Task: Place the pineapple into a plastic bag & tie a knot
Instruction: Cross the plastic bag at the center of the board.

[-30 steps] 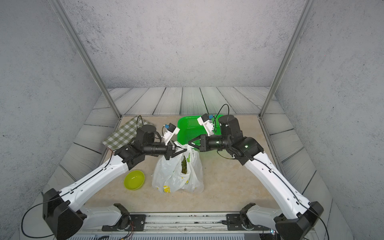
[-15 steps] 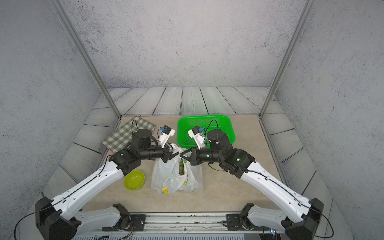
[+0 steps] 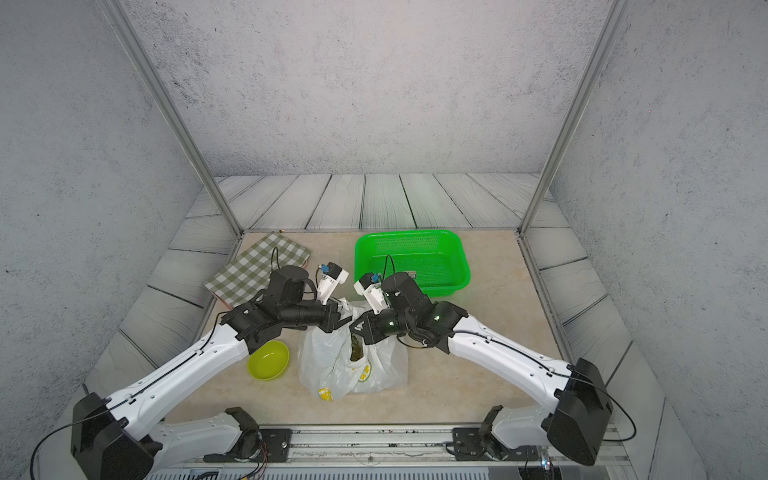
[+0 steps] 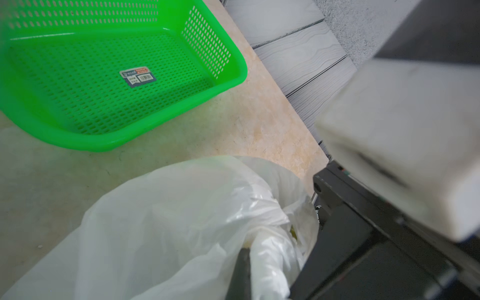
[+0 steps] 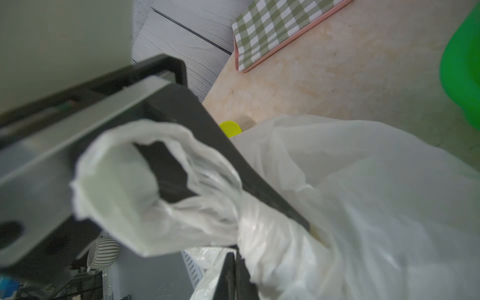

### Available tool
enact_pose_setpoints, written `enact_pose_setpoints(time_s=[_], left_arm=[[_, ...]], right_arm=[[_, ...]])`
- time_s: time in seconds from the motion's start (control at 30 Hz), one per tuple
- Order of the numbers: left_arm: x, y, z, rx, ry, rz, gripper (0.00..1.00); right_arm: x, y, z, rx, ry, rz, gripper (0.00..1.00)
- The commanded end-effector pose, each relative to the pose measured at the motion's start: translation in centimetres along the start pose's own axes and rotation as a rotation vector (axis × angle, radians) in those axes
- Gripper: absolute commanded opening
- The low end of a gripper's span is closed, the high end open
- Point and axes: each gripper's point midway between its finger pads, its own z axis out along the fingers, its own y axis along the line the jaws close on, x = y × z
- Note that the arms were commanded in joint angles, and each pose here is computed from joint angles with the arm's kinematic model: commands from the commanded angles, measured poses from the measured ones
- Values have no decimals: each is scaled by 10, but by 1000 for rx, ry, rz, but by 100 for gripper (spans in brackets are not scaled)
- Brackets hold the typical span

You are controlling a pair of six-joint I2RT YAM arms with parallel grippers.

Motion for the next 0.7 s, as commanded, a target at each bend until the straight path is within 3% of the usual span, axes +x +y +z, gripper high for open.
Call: enact_pose_setpoints(time_s=[0.0, 0.23, 0.43, 0.67], left_arm=[[-28, -9, -15, 13, -104, 29, 0], [-3, -5, -12, 11, -6, -8, 0], [7, -8, -16, 22, 15, -13, 14], [11, -17, -20, 66, 28, -11, 20]], right_arm=[[38, -26, 6, 119, 143, -2, 0], [10, -17, -8, 130, 33, -32, 0], [0, -13, -12, 118, 7, -27, 0], [-2, -12, -14, 108, 3, -19, 0]])
